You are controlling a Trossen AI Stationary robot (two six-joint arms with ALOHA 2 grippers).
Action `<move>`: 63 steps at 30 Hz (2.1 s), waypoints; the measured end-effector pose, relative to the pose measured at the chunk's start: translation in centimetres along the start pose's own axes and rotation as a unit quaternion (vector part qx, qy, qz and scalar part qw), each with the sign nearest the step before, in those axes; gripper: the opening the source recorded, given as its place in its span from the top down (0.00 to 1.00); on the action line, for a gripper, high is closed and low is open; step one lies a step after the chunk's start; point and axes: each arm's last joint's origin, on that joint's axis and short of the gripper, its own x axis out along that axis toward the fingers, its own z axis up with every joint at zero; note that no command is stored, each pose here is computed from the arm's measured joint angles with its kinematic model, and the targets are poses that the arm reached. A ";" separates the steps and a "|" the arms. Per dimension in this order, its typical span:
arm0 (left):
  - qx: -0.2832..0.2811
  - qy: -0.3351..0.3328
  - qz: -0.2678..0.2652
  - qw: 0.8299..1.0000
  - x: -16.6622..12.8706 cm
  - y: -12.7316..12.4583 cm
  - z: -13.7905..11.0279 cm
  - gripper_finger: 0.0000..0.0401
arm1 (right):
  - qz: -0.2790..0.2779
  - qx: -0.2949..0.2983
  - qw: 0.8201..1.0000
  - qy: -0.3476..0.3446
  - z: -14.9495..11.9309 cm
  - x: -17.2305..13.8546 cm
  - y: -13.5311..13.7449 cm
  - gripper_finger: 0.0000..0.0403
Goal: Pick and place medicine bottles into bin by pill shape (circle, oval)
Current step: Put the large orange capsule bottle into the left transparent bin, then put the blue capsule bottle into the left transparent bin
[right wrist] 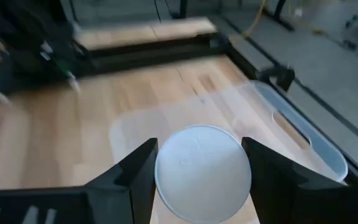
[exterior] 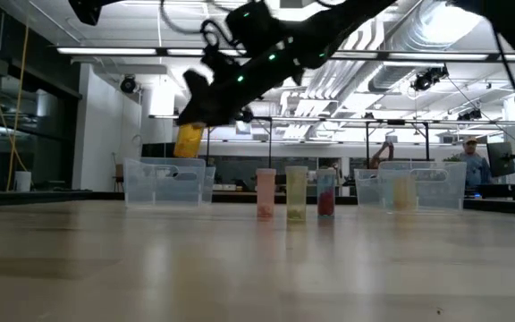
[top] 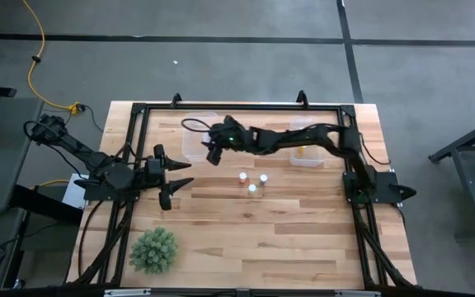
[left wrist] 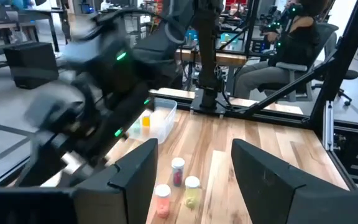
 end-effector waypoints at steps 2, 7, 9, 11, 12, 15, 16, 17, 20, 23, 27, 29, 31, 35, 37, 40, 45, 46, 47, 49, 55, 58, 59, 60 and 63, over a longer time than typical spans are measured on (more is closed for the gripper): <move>0.000 0.000 0.000 1.000 0.0 0.0 0.0 0.51 | -0.004 -0.002 1.000 0.023 -0.1 1.3 -0.2 0.54; 0.002 0.000 0.000 1.000 0.0 0.0 0.0 0.51 | -0.014 0.000 0.996 0.083 -0.5 3.5 -0.7 0.53; 0.003 0.000 0.000 1.000 0.0 0.0 0.0 0.51 | -0.017 0.006 0.996 0.092 -0.7 4.2 -0.8 0.53; 0.002 0.000 0.000 1.000 0.0 0.0 0.0 0.51 | -0.018 0.006 0.995 0.102 -1.3 4.8 -0.9 0.53; 0.002 0.000 0.000 1.000 0.0 0.0 0.0 0.51 | -0.018 0.006 0.994 0.104 -1.4 5.0 -0.9 0.53; 0.002 0.000 0.000 1.000 0.0 0.0 0.0 0.51 | -0.018 0.006 0.994 0.105 -1.6 5.1 -0.9 0.53; 0.002 0.000 0.000 1.000 0.0 0.0 0.0 0.51 | -0.019 0.006 0.994 0.106 -1.6 5.1 -0.9 0.53; 0.002 0.000 0.000 1.000 0.0 0.0 0.0 0.51 | -0.019 0.006 0.994 0.111 -1.7 5.1 -0.9 0.53; 0.002 0.000 0.000 1.000 0.0 0.0 0.0 0.51 | -0.021 0.023 0.992 0.122 -2.0 5.1 -0.8 0.53; 0.002 0.000 -0.001 1.000 0.0 0.0 0.0 0.51 | -0.022 0.025 0.991 0.127 -2.0 5.1 -0.8 0.53; 0.002 -0.001 -0.001 1.000 0.0 0.0 0.0 0.51 | -0.022 0.024 0.991 0.129 -2.1 5.1 -0.8 0.53; 0.002 0.000 -0.001 1.000 0.0 0.0 0.0 0.51 | -0.023 0.029 0.991 0.130 -2.1 5.1 -0.8 0.53; 0.001 0.000 -0.001 1.000 0.0 0.0 0.0 0.51 | -0.023 0.029 0.991 0.131 -2.1 5.1 -0.8 0.52; 0.002 0.000 -0.002 1.000 0.0 0.0 0.0 0.51 | -0.023 0.029 0.990 0.133 -2.2 5.1 -0.9 0.47; 0.001 0.000 -0.002 1.000 0.0 0.0 0.0 0.51 | -0.024 0.033 0.990 0.132 -2.2 5.1 -0.9 0.42; 0.002 0.000 -0.002 1.000 0.0 0.0 0.0 0.51 | -0.023 0.028 0.992 0.125 -2.0 5.1 -0.9 0.36; 0.002 0.000 -0.002 1.000 0.0 0.0 0.0 0.51 | -0.019 -0.001 0.993 0.117 -1.7 5.0 -0.9 0.33; 0.002 0.000 -0.002 1.000 0.0 0.0 0.0 0.51 | -0.018 -0.010 0.993 0.120 -1.5 4.8 -1.0 0.33; 0.002 -0.001 -0.001 1.000 0.0 0.0 0.0 0.51 | -0.018 -0.015 0.993 0.120 -1.1 4.4 -1.0 0.33; 0.002 0.000 -0.002 1.000 0.0 0.0 0.0 0.51 | -0.018 -0.034 0.993 0.114 0.4 3.1 -1.2 0.33; 0.012 0.001 -0.008 1.000 0.0 -0.1 0.0 0.51 | -0.031 -0.077 0.992 0.090 4.3 -2.7 -1.2 0.33; 0.012 0.001 -0.008 1.000 0.0 -0.1 0.0 0.51 | -0.042 -0.081 0.992 0.084 3.5 -5.8 -1.3 0.33; 0.012 0.001 -0.008 1.000 0.0 -0.1 0.0 0.51 | -0.042 -0.077 0.993 0.081 2.8 -6.9 -1.4 0.33; 0.011 -0.001 -0.008 1.000 0.0 -0.1 -0.1 0.51 | -0.044 -0.069 0.994 0.074 2.0 -8.0 -1.5 0.33; 0.028 -0.014 -0.009 0.999 0.3 -0.1 -1.0 0.51 | -0.037 -0.042 0.998 0.033 -0.1 -11.9 -1.3 0.33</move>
